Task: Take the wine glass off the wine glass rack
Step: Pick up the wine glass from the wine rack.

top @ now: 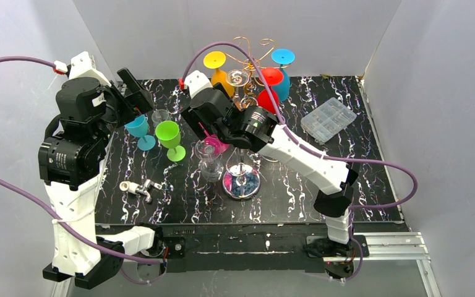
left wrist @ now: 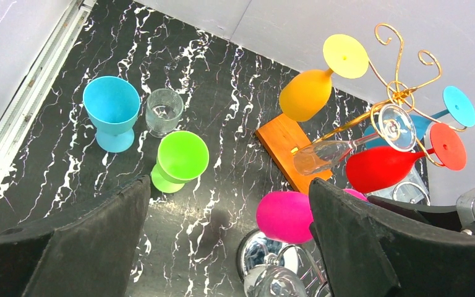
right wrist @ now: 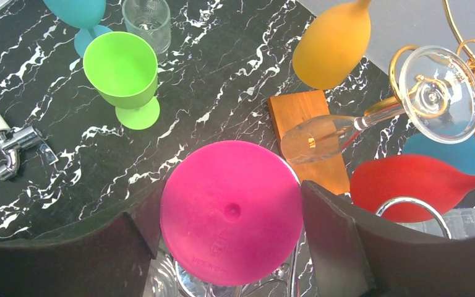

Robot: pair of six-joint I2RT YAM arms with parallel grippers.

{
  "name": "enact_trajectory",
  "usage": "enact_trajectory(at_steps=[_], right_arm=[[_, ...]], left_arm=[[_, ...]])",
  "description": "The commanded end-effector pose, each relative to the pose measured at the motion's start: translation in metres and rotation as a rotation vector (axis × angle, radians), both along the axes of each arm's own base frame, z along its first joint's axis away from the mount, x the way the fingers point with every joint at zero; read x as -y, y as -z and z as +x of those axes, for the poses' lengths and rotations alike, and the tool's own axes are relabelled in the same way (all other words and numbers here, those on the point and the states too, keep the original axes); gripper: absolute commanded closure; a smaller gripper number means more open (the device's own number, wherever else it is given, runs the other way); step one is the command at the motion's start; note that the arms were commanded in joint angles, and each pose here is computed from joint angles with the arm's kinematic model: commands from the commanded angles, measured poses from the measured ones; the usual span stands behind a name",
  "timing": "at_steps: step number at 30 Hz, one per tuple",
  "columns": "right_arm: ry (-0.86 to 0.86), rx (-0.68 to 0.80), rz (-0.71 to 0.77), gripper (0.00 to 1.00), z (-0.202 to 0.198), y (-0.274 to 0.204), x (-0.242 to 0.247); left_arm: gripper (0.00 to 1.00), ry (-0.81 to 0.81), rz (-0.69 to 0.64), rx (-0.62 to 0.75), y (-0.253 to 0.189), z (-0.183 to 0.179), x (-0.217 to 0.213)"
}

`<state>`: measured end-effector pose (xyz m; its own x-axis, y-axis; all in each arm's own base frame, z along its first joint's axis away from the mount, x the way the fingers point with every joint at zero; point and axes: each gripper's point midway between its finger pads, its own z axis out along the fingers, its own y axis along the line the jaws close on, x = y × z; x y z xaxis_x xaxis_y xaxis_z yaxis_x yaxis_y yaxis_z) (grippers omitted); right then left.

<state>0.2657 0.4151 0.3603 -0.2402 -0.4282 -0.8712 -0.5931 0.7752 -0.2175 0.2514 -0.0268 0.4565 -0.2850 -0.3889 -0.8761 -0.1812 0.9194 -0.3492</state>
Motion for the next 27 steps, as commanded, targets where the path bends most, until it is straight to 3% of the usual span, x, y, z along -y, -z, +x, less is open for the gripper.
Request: enact_trajectory(at_steps=[1,7,27], right_arm=[[0.020,0.030,0.067,0.24,0.002,-0.022,0.004],[0.024,0.043,0.097,0.30,0.001,-0.035,0.007],[0.011,0.069,0.177,0.34,-0.004,-0.065,0.014]], left_arm=[[0.01,-0.014,0.010,0.016,-0.003,-0.001,-0.004],[0.01,-0.012,0.011,0.017,-0.004,0.000,-0.003],[0.01,-0.009,0.016,0.011,-0.003,0.004,-0.002]])
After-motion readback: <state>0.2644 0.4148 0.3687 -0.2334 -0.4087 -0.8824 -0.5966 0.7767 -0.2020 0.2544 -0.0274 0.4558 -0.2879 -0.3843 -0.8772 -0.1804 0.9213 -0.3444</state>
